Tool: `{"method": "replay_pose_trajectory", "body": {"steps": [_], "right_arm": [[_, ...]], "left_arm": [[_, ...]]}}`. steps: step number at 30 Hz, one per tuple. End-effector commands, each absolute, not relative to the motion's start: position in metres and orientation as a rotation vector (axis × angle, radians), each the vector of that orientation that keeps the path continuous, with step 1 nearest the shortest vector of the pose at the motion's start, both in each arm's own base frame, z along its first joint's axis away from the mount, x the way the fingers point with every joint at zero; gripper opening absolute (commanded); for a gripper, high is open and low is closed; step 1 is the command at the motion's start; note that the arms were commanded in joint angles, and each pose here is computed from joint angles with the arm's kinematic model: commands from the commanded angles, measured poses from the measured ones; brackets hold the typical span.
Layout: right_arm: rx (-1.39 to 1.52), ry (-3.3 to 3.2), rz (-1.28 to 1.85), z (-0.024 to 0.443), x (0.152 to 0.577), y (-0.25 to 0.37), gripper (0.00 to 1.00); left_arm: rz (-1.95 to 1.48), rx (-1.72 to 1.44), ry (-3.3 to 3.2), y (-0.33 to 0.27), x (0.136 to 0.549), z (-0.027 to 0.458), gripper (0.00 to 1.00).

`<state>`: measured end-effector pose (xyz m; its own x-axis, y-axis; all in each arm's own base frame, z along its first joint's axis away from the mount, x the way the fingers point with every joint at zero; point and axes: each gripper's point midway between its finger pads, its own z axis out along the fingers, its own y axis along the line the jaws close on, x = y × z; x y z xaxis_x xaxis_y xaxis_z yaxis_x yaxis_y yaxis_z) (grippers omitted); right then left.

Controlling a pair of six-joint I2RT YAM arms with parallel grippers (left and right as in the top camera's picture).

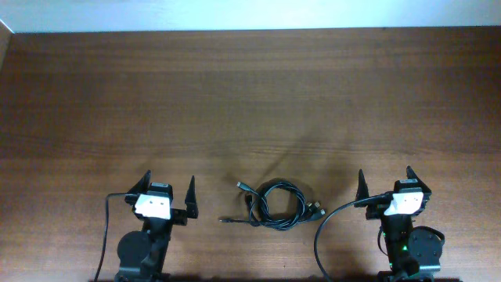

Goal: Untangle cables
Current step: 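Move the left gripper down onto the black cable bundle and grasp it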

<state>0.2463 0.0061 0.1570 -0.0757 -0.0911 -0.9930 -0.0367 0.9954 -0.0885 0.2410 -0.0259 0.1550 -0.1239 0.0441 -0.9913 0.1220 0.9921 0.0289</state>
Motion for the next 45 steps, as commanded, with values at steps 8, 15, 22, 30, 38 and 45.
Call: {"method": "replay_pose_trajectory", "body": {"steps": [8,15,22,30,38,45], "right_arm": [[-0.087,1.648,-0.069,0.155,0.246,0.002,0.99],[-0.087,1.648,-0.069,0.155,0.246,0.002,0.99],[-0.087,1.648,-0.069,0.155,0.246,0.002,0.99],[-0.087,1.648,-0.069,0.155,0.246,0.002,0.99],[-0.087,1.648,-0.069,0.155,0.246,0.002,0.99],[-0.087,1.649,-0.069,0.155,0.246,0.002,0.99]], "left_arm": [[-0.236,0.391,1.811,-0.068,0.237,0.170,0.99],[-0.405,0.582,1.960,-0.097,0.239,0.199,0.99],[-0.540,0.814,2.181,-0.123,0.244,0.181,0.99],[-0.535,0.992,2.388,-0.165,0.236,0.139,0.99],[-0.561,1.063,2.534,-0.187,0.217,0.104,0.99],[-0.598,0.983,2.629,-0.191,0.214,0.093,0.99]]}}
